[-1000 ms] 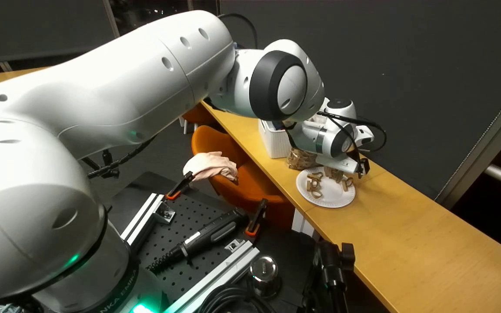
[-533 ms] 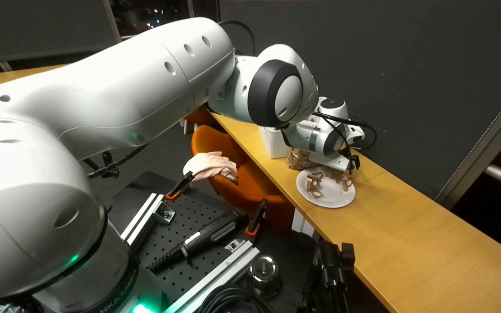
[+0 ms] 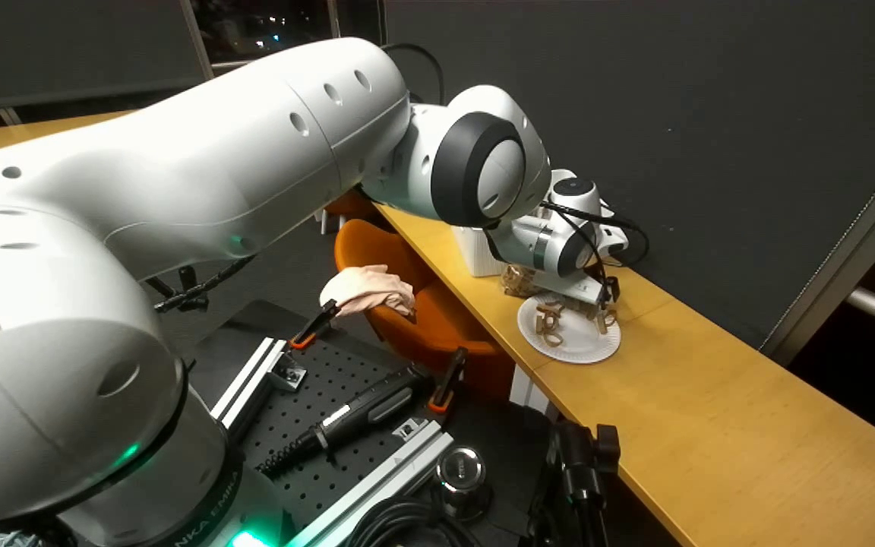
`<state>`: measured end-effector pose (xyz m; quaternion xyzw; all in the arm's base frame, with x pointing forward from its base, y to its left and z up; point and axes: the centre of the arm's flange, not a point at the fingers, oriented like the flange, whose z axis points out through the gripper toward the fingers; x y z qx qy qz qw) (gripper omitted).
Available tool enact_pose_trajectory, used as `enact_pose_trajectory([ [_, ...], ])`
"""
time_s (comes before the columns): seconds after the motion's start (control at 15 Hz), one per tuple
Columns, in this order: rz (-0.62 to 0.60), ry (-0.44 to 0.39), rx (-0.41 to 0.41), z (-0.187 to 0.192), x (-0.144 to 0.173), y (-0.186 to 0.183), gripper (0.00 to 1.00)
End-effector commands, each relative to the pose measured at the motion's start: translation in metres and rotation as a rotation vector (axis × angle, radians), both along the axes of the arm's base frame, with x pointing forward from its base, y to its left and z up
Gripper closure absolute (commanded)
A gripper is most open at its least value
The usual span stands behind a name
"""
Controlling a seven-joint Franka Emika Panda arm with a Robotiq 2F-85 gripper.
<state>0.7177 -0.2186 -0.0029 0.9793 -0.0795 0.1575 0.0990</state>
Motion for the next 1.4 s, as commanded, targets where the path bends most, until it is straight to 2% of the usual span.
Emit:
enact_pose_trajectory([
  [0.0, 0.013, -0.008, 0.011, -0.003, 0.009, -0.003, 0.32],
  [0.2, 0.009, -0.009, 0.017, -0.007, 0.010, -0.005, 0.58],
  [0.53, 0.004, -0.008, 0.019, -0.013, 0.011, -0.008, 0.95],
  [0.6, 0.005, -0.010, 0.019, -0.013, 0.010, -0.008, 0.99],
  [1.0, -0.017, -0.012, 0.018, 0.006, 0.006, 0.003, 0.99],
  [1.33, -0.091, -0.003, 0.001, 0.044, -0.003, 0.012, 0.99],
])
